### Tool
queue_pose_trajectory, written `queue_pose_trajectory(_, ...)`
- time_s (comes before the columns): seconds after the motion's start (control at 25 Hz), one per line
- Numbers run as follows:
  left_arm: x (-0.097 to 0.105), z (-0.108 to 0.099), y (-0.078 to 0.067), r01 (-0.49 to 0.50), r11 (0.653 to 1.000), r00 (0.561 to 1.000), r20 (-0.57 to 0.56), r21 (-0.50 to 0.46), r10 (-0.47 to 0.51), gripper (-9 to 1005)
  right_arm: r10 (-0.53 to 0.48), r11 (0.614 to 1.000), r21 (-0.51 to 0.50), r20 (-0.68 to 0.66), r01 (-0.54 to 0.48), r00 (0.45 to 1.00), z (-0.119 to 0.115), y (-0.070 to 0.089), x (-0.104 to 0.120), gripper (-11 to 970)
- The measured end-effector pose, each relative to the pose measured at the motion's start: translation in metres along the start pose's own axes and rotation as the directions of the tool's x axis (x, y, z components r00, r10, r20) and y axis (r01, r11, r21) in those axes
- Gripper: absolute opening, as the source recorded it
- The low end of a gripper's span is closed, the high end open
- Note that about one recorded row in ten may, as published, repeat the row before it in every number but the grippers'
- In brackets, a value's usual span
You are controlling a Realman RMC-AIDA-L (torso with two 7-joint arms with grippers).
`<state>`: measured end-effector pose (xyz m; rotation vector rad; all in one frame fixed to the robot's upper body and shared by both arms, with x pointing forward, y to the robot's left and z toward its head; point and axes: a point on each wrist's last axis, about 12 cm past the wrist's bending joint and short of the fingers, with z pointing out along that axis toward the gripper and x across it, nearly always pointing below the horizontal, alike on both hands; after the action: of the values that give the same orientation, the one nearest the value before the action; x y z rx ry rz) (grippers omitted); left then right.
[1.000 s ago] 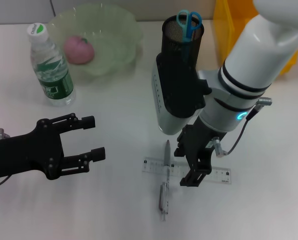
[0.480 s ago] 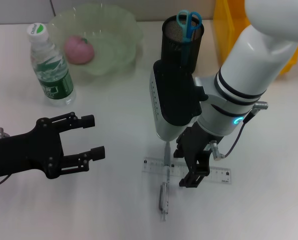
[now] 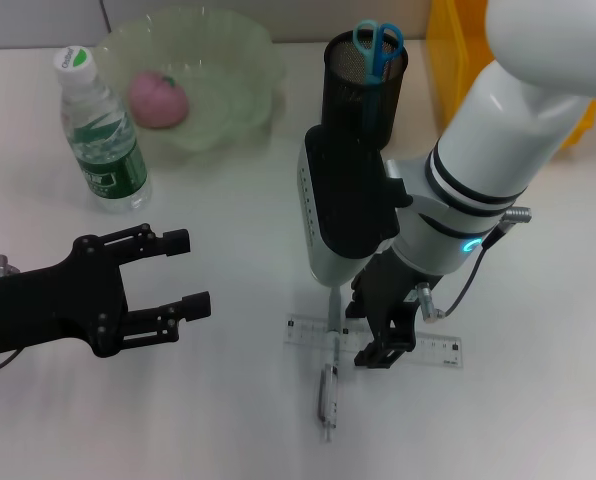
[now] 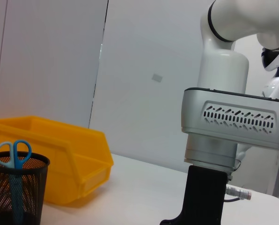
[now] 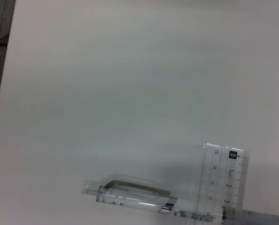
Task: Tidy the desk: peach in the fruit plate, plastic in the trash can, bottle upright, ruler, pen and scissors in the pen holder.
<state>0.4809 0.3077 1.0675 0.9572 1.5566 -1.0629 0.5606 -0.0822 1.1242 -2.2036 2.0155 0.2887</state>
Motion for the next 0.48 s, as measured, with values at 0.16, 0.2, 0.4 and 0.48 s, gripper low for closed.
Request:
queue_pose_trajectory(0.16,0.0001,0.0003,-0.0001,0.001,1.0,1.0,0.0,0.0,-0.001,774,0.005,1.0,0.0,0.001,-0.005,1.0,0.0006,0.0003,0.0002,556)
queue_pose_trajectory(0.2,0.0002,0.0004,-0.0002,0.001,1.0,1.0,0.001,0.0,-0.001,774,0.005,1.0,0.0,0.002,-0.005,1.0,0.0007,0.0004,0.0003,555)
queue_pose_trajectory(0.4,0.0005,0.0005,-0.0005,0.001,1.0,1.0,0.001,0.0,-0.001,774,0.0,1.0,0.0,-0.001,0.0,1.0,0.0029,0.0017,-0.0005,553)
queue_pose_trajectory(0.48,0.0007,0.0004,-0.0007,0.002,1.0,1.0,0.001,0.0,-0.002,774,-0.001,1.0,0.0,-0.002,0.001,1.0,0.0037,0.0021,-0.0006,552)
